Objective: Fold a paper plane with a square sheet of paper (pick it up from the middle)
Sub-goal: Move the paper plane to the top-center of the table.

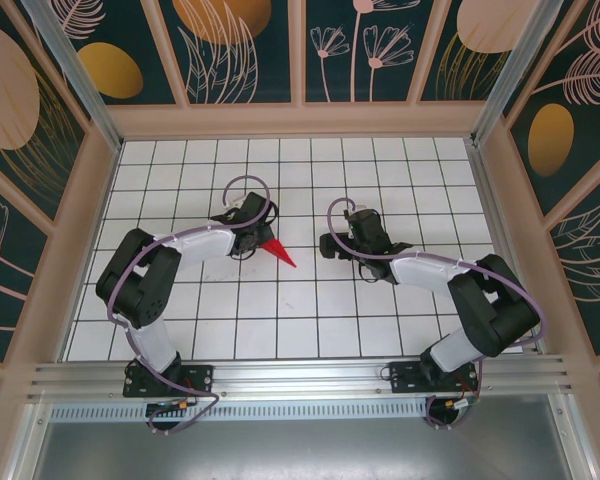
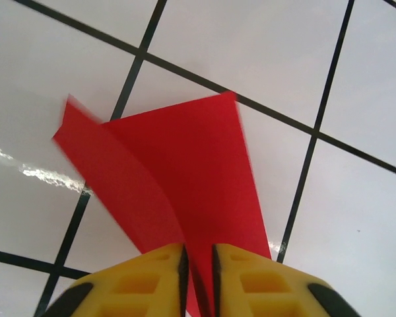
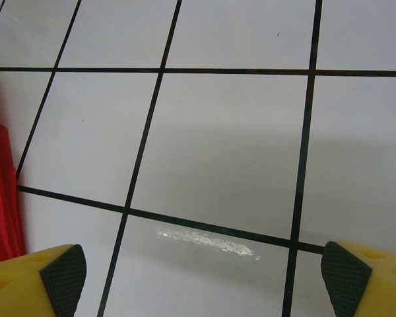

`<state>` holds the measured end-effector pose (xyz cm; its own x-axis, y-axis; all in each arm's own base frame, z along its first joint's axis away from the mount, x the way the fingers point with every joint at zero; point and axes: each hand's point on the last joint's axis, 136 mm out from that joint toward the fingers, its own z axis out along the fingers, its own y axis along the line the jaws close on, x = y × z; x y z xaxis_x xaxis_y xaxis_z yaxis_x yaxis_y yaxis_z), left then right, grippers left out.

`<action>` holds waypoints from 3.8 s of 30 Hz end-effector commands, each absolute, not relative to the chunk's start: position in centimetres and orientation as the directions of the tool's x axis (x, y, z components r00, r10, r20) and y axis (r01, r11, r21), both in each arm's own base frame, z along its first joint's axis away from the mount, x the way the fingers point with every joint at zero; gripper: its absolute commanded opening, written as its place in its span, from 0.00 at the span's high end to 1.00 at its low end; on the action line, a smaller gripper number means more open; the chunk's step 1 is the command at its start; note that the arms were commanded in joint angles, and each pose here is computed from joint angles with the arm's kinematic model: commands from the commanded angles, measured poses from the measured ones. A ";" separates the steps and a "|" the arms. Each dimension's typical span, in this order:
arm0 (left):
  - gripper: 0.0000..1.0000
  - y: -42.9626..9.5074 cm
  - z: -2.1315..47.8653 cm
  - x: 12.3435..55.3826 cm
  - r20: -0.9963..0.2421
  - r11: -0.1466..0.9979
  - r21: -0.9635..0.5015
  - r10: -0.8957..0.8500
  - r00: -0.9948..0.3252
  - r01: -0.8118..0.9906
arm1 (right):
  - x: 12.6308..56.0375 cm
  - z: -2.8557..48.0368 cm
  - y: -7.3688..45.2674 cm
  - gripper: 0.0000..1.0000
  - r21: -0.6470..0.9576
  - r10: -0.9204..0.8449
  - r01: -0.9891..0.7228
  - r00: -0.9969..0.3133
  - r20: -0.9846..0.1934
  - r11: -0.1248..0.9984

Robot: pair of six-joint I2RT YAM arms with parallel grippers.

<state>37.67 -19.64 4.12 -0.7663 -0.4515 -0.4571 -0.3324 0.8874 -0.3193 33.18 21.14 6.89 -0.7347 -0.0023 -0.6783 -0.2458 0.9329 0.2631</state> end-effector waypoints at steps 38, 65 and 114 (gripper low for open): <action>1.00 -27.7 3.8 35.4 -0.344 0.644 -0.765 -0.423 -0.838 -0.011 | 31.8 10.6 29.4 0.62 0.549 0.138 -0.190 -0.855 -0.500 0.814; 1.00 -27.2 2.5 35.2 -0.352 0.685 -0.728 -0.402 -0.845 -0.023 | 31.7 7.0 33.0 0.69 0.556 0.040 -0.223 -0.906 -0.421 0.801; 1.00 -26.4 1.4 34.8 -0.353 0.718 -0.695 -0.390 -0.851 -0.041 | 32.6 2.2 28.6 0.76 0.269 -0.010 -0.121 -0.925 -0.380 0.956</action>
<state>34.97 -26.82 1.92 -0.8483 -0.4031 -0.3435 -0.0382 0.6935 -0.7195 32.97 28.44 2.21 -0.9158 0.0016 -0.4016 -0.1203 0.9530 0.2781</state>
